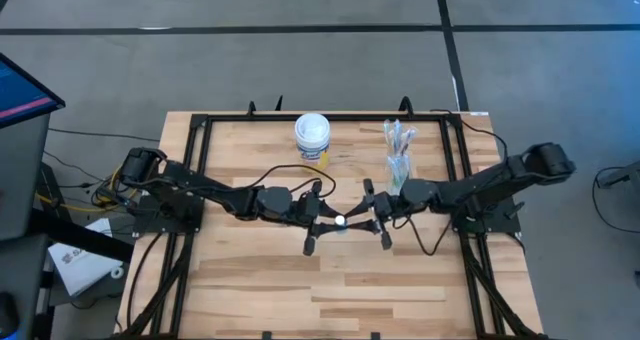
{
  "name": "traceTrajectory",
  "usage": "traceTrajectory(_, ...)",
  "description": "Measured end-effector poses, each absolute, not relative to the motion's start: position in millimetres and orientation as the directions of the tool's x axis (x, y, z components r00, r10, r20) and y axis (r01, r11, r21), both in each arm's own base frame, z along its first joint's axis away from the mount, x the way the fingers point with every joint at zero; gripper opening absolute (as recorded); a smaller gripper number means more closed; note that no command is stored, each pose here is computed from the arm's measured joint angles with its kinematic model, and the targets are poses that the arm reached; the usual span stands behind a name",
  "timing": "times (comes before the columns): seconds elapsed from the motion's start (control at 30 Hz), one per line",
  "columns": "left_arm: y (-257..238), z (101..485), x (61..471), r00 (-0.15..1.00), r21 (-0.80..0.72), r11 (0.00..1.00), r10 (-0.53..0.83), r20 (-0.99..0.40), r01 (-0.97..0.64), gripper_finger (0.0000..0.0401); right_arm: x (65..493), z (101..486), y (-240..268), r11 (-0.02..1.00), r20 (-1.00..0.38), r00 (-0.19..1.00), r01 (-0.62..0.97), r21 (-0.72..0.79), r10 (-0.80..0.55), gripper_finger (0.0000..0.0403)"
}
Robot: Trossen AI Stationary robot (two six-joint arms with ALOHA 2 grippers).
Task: Pick & Place toothbrushing station
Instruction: Put the mouthwash into the transparent organizer
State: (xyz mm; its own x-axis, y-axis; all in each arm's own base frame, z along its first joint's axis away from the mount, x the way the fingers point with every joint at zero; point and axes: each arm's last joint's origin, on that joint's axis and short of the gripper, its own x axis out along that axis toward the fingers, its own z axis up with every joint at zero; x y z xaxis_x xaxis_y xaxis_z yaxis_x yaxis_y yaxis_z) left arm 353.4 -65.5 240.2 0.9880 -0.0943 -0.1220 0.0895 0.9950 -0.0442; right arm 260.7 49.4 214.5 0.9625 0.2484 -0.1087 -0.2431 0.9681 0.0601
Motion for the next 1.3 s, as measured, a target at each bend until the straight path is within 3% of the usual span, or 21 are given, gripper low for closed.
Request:
traceTrajectory(0.33, -65.5, 239.9, 353.3, 0.988, -0.044, 0.995, -0.093, -0.123, 0.088, 0.0091, 282.1, 211.5, 51.6, 0.962, -0.116, 0.956, -0.265, 0.063, 0.271, 0.0113)
traceTrajectory(0.53, -65.4, 238.8, 353.2, 0.987, -0.041, 0.995, -0.093, -0.134, 0.088, 0.0093, 284.9, 210.7, 51.8, 0.961, -0.123, 0.954, -0.27, 0.06, 0.275, 0.005)
traceTrajectory(0.87, -65.1, 241.4, 353.3, 0.989, -0.044, 0.995, -0.091, -0.121, 0.086, 0.0136, 280.8, 217.4, 51.1, 0.958, -0.115, 0.951, -0.284, 0.051, 0.288, 0.005)
traceTrajectory(1.17, -58.9, 258.3, 329.5, 0.995, -0.038, 0.999, -0.032, -0.095, 0.029, 0.0126, 262.6, 229.7, 47.8, 0.965, -0.107, 0.959, -0.259, 0.025, 0.26, 0.005)
traceTrajectory(1.3, -57.9, 251.0, 315.5, 0.993, -0.084, 0.996, -0.027, -0.119, 0.017, 0.0119, 239.9, 226.6, 40.6, 0.988, -0.092, 0.984, -0.154, 0.014, 0.154, 0.005)
